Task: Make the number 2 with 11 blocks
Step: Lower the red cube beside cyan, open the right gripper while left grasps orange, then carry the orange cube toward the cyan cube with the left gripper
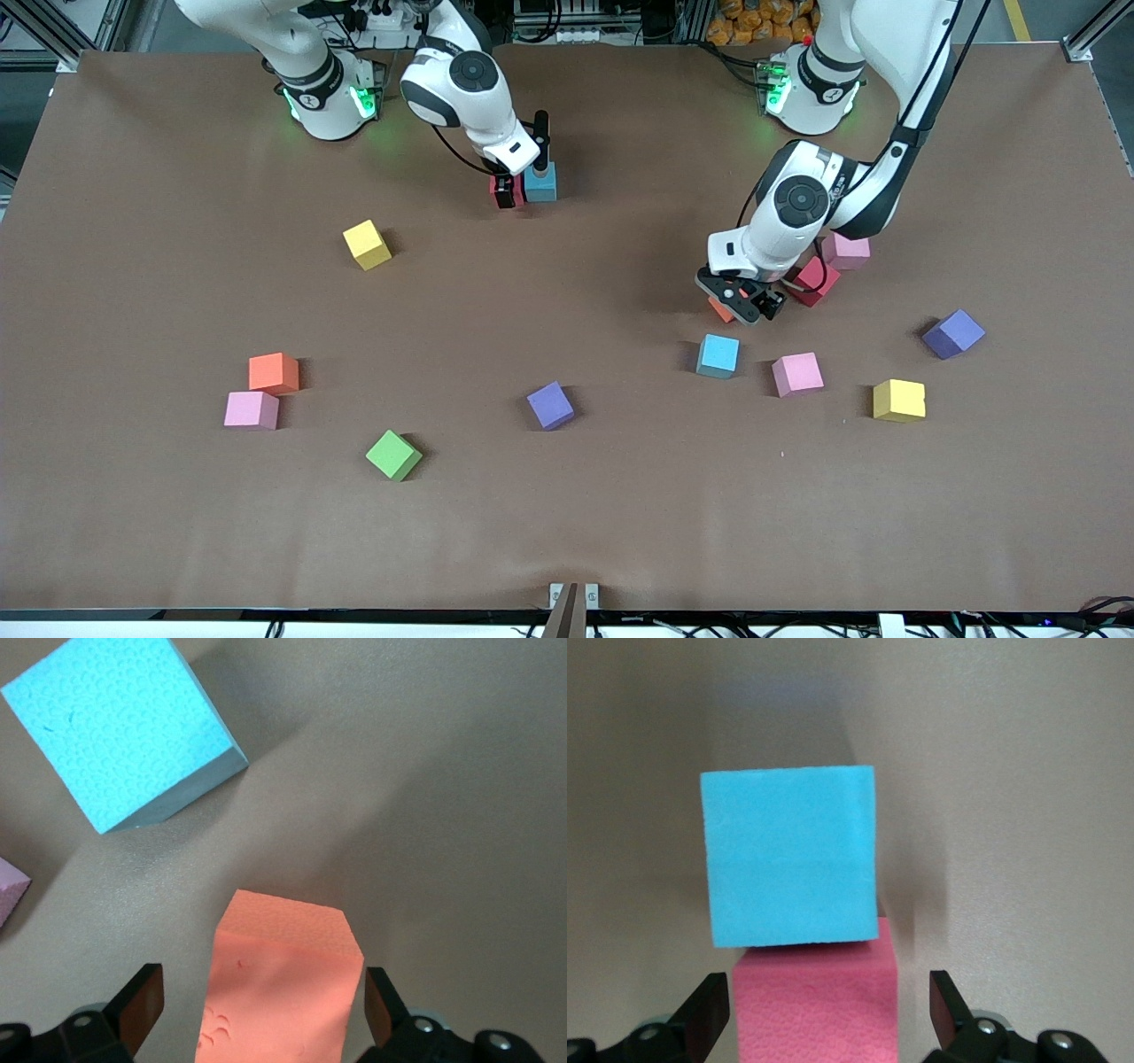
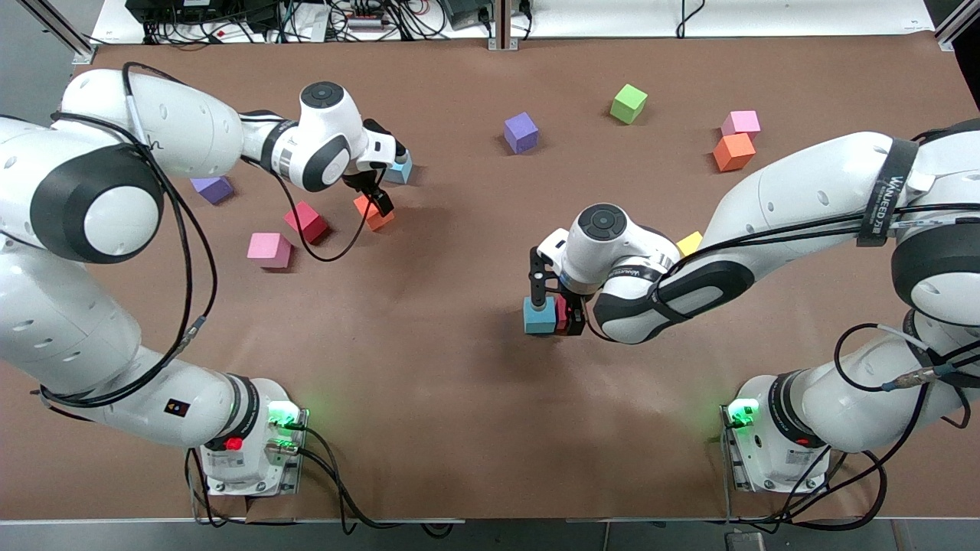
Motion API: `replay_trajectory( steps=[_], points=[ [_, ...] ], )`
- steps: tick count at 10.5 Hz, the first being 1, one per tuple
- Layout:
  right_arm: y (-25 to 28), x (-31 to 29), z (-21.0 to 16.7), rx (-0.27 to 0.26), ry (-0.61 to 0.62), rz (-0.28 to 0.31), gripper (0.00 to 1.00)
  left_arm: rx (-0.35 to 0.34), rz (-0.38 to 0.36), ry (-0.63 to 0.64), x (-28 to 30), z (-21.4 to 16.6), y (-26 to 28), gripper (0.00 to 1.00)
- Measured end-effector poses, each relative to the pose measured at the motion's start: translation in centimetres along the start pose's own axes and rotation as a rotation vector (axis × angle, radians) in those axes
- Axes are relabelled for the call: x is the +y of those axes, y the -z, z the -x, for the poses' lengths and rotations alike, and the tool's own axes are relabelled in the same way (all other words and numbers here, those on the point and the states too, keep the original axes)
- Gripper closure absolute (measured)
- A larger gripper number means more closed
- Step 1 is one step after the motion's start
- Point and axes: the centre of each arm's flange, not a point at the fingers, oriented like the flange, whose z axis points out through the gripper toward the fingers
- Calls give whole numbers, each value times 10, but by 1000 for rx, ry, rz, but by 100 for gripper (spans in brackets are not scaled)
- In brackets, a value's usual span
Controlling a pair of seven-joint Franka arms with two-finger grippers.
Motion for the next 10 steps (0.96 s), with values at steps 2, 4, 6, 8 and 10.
replay_trajectory(
  steps=[2,4,6,8,10],
  points=[
    [8,9,3,-16,-11,13,0,9,-7,-4,-8,-1,4,0],
    [20,14,7,-33,-11,34,0,17,-14,-14,-15,-2,8,0],
    [30,18,10,-49,-8,49,0,28,-20,-14,-16,-5,13,0],
    [34,18,10,-56,-9,55,0,45,-28,-13,-18,-8,24,0],
    [33,17,11,-62,-8,52,0,48,-31,-13,-18,-8,28,0]
  ],
)
